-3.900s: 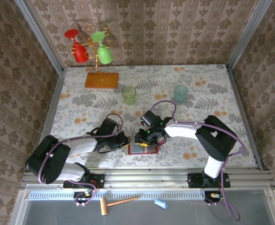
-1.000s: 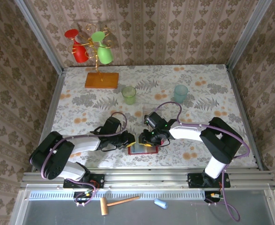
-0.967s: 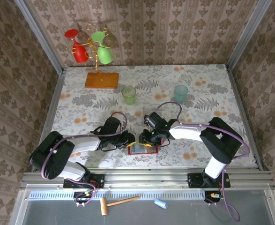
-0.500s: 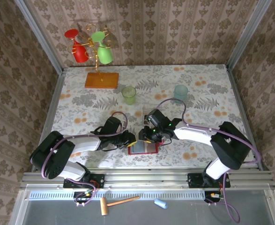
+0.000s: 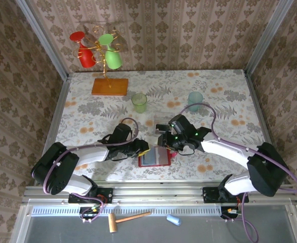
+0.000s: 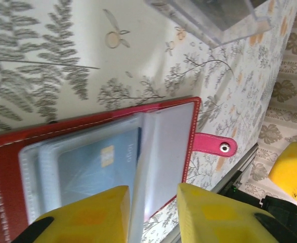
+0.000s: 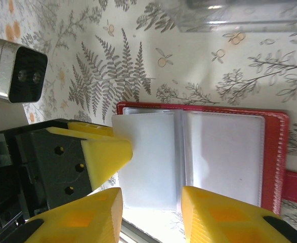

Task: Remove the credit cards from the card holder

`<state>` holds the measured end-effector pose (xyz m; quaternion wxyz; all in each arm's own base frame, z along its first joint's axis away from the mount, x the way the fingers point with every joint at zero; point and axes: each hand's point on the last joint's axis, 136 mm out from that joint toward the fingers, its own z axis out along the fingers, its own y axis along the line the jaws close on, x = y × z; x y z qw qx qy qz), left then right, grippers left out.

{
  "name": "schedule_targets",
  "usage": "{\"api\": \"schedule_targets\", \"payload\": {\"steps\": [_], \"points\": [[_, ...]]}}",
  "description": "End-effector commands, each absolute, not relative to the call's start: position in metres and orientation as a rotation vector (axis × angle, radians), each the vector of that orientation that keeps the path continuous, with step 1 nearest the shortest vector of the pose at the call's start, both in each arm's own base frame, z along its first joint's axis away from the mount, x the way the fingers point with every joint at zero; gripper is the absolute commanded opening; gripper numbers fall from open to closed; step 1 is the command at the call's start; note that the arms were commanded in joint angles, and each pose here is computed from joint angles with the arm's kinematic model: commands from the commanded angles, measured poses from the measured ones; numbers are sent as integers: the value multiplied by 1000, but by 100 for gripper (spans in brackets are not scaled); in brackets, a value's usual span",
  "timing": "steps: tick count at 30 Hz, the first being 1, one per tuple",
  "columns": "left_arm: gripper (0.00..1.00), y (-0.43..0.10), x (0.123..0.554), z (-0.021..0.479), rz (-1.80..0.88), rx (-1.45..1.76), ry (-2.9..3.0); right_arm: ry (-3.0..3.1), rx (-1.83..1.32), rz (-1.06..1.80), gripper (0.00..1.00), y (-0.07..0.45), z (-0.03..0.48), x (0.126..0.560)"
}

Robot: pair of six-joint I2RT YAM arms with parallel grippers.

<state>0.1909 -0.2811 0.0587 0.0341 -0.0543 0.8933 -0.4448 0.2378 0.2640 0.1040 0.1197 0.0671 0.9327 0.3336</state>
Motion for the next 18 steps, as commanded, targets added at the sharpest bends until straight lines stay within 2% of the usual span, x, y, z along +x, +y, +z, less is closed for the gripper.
{"api": "schedule_targets", "payload": {"steps": [1,12,18], "points": [[34,-292,191,72,-1415,-116,2732,2714,231,923,36,246,105,237],[48,-319,193,81,-1452,-25,2736,2675,291,923,37,225,110,237],[51,-340,192,81,-1474,46,2757,2656,316,924,38,217,112,237]]}}
